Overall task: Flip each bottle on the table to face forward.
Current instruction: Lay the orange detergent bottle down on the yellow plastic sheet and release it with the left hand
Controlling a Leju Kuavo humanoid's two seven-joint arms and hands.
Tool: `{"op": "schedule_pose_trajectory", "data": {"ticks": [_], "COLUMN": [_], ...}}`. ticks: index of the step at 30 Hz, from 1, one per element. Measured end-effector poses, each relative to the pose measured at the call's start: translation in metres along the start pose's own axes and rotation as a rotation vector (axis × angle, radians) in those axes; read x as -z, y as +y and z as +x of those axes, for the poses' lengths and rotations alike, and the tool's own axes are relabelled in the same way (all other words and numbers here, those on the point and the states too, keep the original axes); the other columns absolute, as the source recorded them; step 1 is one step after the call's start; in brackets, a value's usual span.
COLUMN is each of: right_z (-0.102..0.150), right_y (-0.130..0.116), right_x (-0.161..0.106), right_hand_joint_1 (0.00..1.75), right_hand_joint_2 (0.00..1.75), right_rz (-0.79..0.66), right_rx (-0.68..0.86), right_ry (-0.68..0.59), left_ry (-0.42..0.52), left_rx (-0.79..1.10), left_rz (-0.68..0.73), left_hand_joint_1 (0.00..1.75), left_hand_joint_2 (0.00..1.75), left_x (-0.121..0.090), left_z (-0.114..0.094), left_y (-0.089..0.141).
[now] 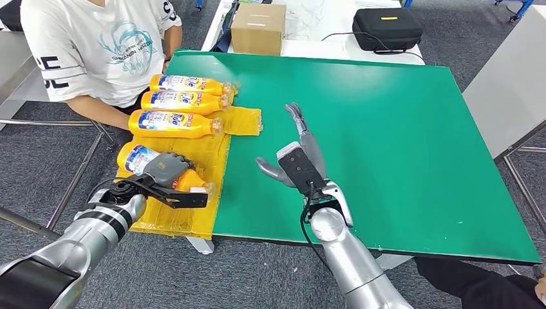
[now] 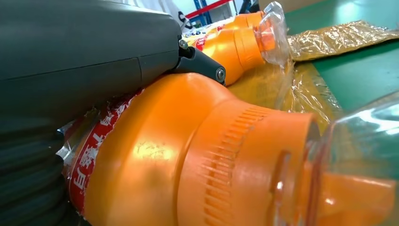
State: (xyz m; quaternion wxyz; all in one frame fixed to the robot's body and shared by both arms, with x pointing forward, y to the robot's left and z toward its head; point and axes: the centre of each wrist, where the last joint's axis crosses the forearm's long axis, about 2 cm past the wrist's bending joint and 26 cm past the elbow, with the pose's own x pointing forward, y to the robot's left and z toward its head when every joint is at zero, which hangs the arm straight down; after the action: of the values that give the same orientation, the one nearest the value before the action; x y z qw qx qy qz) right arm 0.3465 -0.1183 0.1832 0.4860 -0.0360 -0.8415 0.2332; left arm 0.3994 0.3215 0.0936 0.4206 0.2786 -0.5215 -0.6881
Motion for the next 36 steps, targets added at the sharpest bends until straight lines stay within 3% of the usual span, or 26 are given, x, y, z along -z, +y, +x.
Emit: {"op": "schedule_pose_trajectory", "data": {"ticks": [2, 3, 21, 36], "right_z": [0.001, 0.001, -0.003, -0.004], "right_y": [0.001, 0.001, 0.003, 0.004], "right_x": [0.002, 0.003, 0.006, 0.008], "right_hand_joint_1": [0.00, 0.00, 0.00, 0.00], "right_hand_joint_2": [1.75, 1.75, 1.75, 1.75], "right_rz": [0.007, 0.010, 0.048, 0.059], "right_rx": [0.003, 0.004, 0.019, 0.026], "right_ry": [-0.002, -0.001, 0.019, 0.015], "left_ry": [-0.005, -0.008, -0.062, -0.140], "left_rx": [-0.007, -0.012, -0.056, -0.230], "left_rz": [-0.008, -0.010, -0.002, 0.043], "left_hand_joint_1": [0.34, 0.06, 0.00, 0.00], "left_hand_joint_2": [1.75, 1.75, 1.75, 1.75], "left_x": [0.001, 0.002, 0.003, 0.000], "left_z": [0.002, 0.003, 0.007, 0.009], "left_y": [0.000, 0.000, -0.005, -0.013]}}
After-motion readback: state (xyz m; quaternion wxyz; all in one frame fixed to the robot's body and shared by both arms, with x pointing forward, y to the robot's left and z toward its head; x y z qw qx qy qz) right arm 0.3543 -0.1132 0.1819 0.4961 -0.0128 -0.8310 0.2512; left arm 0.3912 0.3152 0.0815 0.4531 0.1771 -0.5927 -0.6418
